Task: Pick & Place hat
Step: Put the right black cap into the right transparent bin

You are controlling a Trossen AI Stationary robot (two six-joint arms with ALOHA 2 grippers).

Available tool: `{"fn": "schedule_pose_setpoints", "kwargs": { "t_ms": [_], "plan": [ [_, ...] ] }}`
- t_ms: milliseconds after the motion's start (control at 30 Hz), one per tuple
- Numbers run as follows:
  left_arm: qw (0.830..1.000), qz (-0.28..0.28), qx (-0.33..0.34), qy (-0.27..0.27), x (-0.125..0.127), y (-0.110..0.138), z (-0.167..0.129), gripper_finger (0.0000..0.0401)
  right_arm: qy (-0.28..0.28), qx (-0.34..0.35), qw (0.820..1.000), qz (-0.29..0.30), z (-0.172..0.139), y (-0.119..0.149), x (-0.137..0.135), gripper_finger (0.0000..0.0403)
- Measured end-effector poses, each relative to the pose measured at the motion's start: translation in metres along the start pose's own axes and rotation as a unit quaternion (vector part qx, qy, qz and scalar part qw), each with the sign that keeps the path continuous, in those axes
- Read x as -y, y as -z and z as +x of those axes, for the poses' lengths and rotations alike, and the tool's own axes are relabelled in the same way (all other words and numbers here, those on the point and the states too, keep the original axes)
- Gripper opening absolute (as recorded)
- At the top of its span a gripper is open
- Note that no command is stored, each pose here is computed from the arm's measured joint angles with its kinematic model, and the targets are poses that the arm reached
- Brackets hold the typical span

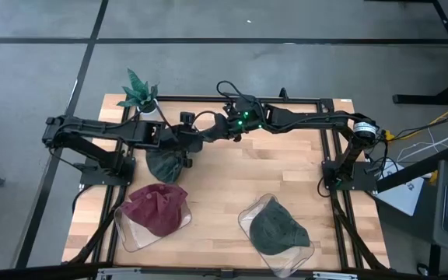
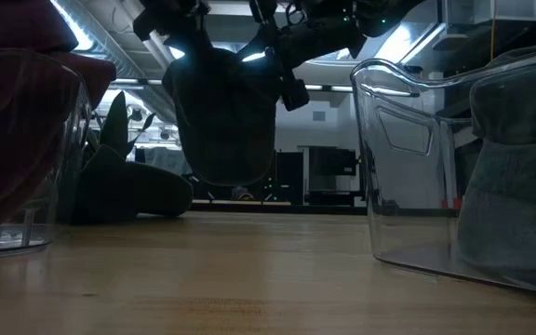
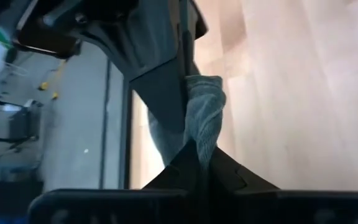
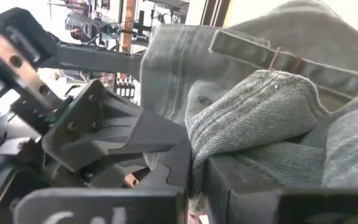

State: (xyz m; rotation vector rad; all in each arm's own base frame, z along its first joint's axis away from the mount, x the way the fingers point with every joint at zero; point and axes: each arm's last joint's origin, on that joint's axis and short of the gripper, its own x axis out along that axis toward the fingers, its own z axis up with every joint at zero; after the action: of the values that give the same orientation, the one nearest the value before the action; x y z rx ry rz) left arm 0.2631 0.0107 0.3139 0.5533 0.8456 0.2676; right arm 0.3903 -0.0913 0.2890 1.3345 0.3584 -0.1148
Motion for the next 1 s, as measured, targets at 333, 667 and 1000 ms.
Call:
{"fn": "schedule_pose_setpoints", "kwargs": {
  "t_ms": [333, 667, 1000],
  "plan": [
    [0.984, -0.105, -0.020, 0.140, -0.007, 0.020, -0.013, 0.0004, -0.027, -0.064, 0.993, -0.092, 0.000, 0.004, -0.001, 0.0049],
    [0.960, -0.179, -0.024, 0.211, -0.014, 0.033, -0.028, 0.0003, -0.117, -0.050, 0.979, -0.158, -0.003, -0.001, -0.018, 0.0150],
    [0.907, -0.298, -0.017, 0.297, -0.022, 0.033, -0.024, 0.0003, -0.114, -0.026, 0.941, -0.318, -0.001, 0.005, -0.032, 0.0209]
  ]
}}
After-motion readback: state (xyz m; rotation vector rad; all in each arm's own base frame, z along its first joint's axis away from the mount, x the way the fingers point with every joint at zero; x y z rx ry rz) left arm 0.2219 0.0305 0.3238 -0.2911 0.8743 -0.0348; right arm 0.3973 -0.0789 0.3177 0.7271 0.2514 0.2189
